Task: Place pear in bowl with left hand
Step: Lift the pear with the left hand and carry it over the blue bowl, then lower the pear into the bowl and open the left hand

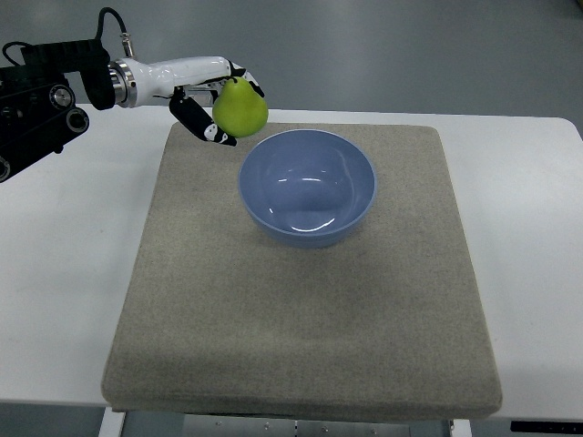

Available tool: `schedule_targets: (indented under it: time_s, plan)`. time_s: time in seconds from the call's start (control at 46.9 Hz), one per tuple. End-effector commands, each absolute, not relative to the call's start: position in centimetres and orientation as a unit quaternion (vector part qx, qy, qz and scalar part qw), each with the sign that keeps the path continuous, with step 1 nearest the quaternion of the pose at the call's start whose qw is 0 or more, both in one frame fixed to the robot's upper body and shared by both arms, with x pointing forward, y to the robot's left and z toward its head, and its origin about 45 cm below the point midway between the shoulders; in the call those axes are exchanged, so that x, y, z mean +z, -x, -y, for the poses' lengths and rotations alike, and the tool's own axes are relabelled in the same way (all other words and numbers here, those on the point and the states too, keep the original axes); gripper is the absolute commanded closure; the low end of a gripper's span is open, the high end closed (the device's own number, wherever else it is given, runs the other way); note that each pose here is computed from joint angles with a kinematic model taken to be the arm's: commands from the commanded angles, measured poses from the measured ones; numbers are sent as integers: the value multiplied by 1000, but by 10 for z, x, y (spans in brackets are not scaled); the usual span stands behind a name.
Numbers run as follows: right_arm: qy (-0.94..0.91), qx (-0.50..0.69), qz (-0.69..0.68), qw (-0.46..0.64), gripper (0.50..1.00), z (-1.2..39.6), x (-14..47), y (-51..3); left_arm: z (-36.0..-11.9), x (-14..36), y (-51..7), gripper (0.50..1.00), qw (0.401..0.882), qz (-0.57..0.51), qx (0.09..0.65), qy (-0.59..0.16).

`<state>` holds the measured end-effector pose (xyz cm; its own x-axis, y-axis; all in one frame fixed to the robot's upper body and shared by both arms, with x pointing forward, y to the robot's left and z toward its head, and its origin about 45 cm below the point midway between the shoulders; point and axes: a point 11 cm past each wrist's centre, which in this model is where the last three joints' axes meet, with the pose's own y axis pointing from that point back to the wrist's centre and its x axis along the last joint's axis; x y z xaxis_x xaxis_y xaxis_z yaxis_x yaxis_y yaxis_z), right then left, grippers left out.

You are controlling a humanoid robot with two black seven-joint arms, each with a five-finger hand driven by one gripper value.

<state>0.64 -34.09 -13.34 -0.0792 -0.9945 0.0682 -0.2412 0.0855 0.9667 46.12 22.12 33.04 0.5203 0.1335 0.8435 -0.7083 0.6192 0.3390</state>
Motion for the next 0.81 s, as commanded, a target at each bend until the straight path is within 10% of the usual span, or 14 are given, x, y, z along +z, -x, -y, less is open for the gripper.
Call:
schedule_targets:
  time_s: [0.0, 0.491, 0.597, 0.789]
  plan:
    - [-520, -432, 594, 436, 574, 341, -133, -6, -208, 329, -452, 1000, 810, 415, 244, -336]
    - [-520, -432, 594, 436, 574, 341, -133, -6, -150, 301, -426, 1000, 851, 393, 187, -294]
    - [-520, -432, 594, 436, 574, 341, -133, -6, -155, 298, -429, 701, 849, 389, 193, -300]
    - [-520, -432, 594, 436, 574, 341, -133, -6, -159, 284, -426, 645, 850, 381, 186, -314]
